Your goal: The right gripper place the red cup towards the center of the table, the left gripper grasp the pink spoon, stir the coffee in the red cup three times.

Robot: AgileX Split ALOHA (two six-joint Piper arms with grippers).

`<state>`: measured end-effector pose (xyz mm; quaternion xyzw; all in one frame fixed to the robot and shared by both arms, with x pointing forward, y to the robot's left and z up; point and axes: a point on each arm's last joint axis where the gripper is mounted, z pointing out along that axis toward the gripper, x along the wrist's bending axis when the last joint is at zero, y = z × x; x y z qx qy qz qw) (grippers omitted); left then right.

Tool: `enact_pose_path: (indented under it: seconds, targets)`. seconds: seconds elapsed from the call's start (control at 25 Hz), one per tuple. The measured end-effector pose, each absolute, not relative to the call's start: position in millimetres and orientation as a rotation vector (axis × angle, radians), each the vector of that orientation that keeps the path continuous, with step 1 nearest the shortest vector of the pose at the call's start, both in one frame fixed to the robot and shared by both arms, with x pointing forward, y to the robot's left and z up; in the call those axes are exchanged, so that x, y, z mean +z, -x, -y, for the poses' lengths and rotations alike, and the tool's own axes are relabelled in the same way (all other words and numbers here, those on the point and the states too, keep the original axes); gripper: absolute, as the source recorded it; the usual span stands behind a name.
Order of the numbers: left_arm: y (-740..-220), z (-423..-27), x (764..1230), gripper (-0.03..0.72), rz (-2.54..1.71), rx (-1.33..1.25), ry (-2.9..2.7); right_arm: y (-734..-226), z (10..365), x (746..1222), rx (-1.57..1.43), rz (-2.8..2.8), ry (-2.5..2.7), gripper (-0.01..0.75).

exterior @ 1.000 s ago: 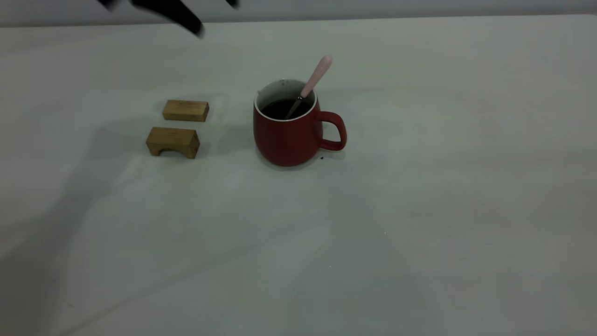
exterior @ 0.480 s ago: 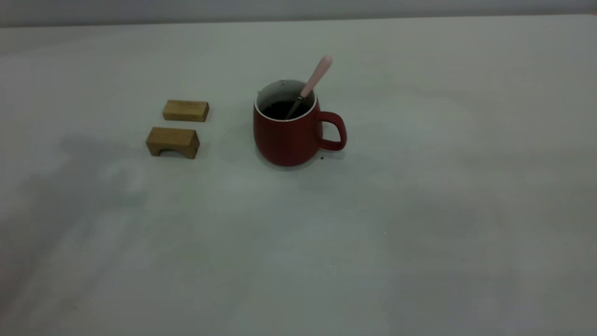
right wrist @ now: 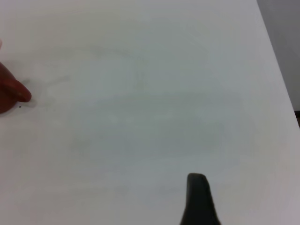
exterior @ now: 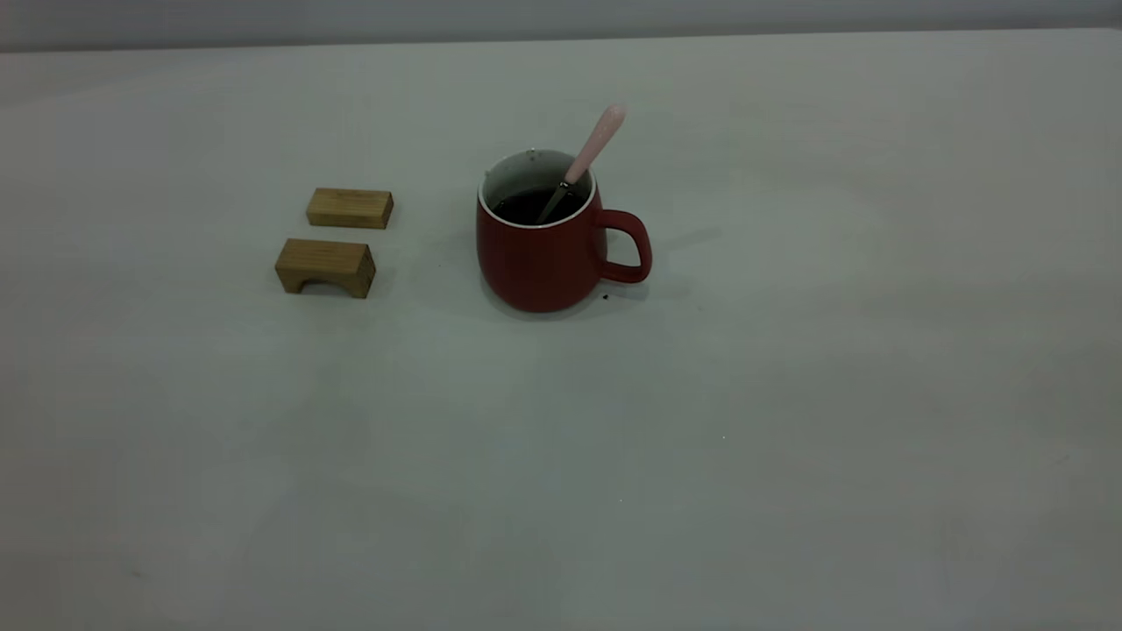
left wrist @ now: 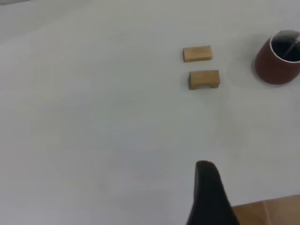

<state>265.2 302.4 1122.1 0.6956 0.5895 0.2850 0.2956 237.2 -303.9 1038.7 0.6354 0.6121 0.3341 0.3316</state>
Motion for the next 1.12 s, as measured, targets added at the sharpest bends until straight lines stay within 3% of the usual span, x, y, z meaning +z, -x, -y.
enact_pose_path:
  seconds: [0.2,0.44,1.12]
  targets:
    - [-229.0,-307.2,1075.5,0.543,-1.594,0.826,-1.740,-237.2,303.9,1038.7,0.873,-1.600,-1.661,0.582]
    - [-222.6,-305.7,1033.7,0.543,-1.686,0.818,-1.722,-237.2,303.9,1038.7,0.873,-1.600,-1.661,0.582]
    - [-222.3,-303.8,1032.2,0.543,-1.671,0.801,-1.714,-237.2,303.9,1038.7,0.873,-1.600,-1.661,0.582]
